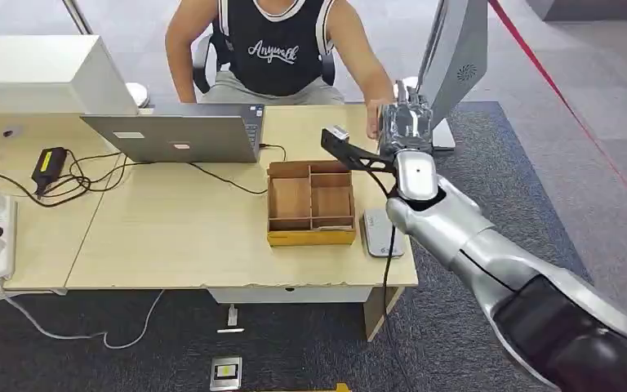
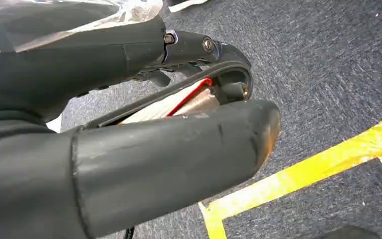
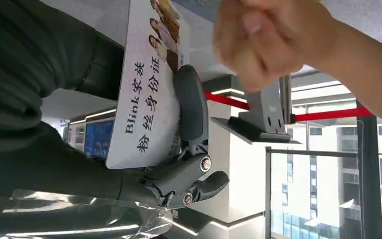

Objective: Pass the card to the sensor for recognition and then transmit it.

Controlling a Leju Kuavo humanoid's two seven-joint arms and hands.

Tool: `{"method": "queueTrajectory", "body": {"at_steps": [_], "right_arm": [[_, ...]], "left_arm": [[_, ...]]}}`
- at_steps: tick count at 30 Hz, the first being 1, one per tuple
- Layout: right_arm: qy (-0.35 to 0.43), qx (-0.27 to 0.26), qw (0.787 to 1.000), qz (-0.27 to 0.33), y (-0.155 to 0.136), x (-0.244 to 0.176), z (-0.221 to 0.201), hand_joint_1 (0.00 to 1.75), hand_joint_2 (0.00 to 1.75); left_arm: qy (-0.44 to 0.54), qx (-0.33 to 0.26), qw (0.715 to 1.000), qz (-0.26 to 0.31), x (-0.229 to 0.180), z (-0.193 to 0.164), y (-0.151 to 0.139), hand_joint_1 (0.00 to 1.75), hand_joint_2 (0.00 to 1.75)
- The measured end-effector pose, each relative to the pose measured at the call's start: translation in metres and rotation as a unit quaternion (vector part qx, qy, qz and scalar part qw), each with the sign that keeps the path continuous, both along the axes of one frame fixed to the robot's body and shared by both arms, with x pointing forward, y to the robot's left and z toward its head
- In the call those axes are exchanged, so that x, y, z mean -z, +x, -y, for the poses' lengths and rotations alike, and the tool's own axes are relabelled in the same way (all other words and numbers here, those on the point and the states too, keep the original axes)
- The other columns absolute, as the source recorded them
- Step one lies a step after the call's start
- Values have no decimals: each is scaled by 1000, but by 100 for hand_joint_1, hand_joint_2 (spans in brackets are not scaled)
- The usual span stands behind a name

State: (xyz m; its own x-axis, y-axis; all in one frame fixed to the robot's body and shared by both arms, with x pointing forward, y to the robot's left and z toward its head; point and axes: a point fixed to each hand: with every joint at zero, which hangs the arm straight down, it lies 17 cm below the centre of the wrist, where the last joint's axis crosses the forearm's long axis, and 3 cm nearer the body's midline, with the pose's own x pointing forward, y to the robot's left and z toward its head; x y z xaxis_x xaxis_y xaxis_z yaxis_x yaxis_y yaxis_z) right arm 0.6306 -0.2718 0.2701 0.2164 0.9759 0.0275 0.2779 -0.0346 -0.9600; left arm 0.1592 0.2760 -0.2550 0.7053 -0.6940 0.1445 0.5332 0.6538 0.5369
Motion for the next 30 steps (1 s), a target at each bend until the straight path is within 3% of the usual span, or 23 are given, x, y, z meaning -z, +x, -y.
{"method": "queueTrajectory", "body": {"at_steps": [14, 22, 30], "right_arm": [[0, -6, 1000, -4, 0, 3, -5, 175, 175], [25, -42, 999, 13, -1, 4, -19, 175, 175], [77, -16, 996, -41, -30, 90, 24, 175, 175]], "left_arm": [[0, 1, 1000, 1, 0, 1, 0, 0, 0], [0, -8, 1000, 7, 0, -1, -5, 0, 0], [2, -12, 1000, -2, 4, -2, -21, 0, 0]]}}
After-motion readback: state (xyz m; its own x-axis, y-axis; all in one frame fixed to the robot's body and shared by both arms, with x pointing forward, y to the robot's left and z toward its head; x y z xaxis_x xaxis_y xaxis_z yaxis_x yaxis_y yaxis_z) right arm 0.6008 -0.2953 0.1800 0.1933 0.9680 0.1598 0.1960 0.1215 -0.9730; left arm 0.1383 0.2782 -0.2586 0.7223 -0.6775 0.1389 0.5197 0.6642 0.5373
